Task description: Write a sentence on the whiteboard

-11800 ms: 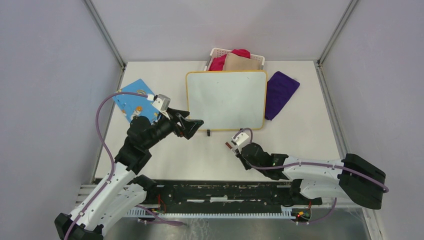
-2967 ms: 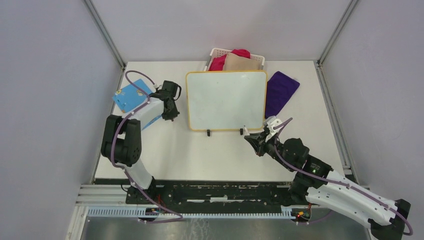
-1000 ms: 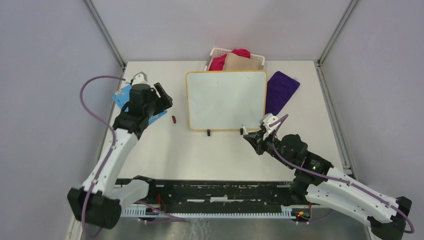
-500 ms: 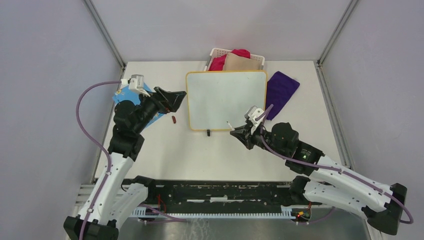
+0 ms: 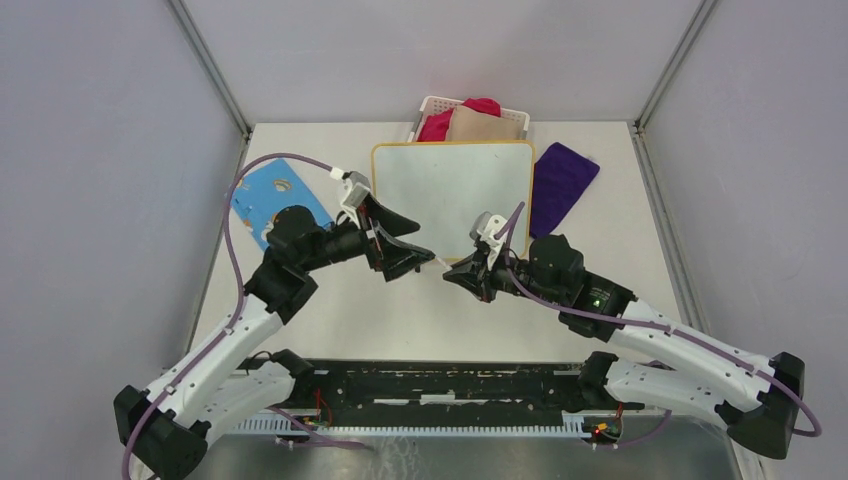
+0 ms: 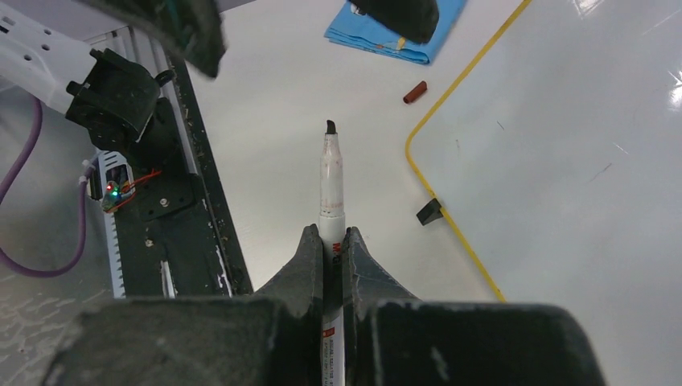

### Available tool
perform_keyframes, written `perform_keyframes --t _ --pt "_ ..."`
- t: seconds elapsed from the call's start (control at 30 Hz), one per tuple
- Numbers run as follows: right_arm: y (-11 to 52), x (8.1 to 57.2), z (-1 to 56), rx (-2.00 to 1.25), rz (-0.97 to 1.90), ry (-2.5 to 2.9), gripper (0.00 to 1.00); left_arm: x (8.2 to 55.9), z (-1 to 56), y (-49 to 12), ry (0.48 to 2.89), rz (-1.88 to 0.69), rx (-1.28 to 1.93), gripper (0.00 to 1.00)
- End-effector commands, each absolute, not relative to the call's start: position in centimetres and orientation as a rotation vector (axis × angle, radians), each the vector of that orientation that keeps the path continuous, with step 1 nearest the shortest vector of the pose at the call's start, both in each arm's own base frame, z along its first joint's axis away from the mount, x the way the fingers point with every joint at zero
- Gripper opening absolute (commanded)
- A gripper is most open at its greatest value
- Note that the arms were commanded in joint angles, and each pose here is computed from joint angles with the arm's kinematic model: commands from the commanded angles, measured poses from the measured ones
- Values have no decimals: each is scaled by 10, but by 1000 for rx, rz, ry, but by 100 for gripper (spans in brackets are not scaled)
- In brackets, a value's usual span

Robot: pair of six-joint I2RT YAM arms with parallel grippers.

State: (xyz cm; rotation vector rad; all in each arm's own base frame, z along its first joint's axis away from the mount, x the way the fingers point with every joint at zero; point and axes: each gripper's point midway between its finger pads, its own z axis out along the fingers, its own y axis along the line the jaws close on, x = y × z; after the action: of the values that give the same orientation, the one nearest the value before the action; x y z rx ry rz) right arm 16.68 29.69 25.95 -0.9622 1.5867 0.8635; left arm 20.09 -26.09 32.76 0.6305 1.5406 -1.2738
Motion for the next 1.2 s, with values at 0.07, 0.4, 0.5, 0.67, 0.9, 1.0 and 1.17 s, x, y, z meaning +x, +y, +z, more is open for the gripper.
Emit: perform_keyframes --t 0.07,0.4,0.5,0.67,0.9,1.0,1.17 --pt "311 159 293 -957 973 1487 0 169 321 -271 1454 -1247 835 100" --pt "319 144 311 -982 1082 1391 0 162 314 -279 1499 -1340 855 92" --pt "318 139 316 -981 1107 1368 0 157 316 -283 1491 -1395 868 88" --pt "317 135 319 -979 1123 1351 0 148 327 -284 1445 -1452 881 83" --pt "316 132 320 -980 1140 1340 0 136 335 -286 1412 -1497 919 70" --pt "316 131 320 -980 1148 1340 0 133 337 -287 1405 -1505 926 69" --pt "316 130 321 -979 1155 1335 0 129 343 -289 1384 -1513 936 64"
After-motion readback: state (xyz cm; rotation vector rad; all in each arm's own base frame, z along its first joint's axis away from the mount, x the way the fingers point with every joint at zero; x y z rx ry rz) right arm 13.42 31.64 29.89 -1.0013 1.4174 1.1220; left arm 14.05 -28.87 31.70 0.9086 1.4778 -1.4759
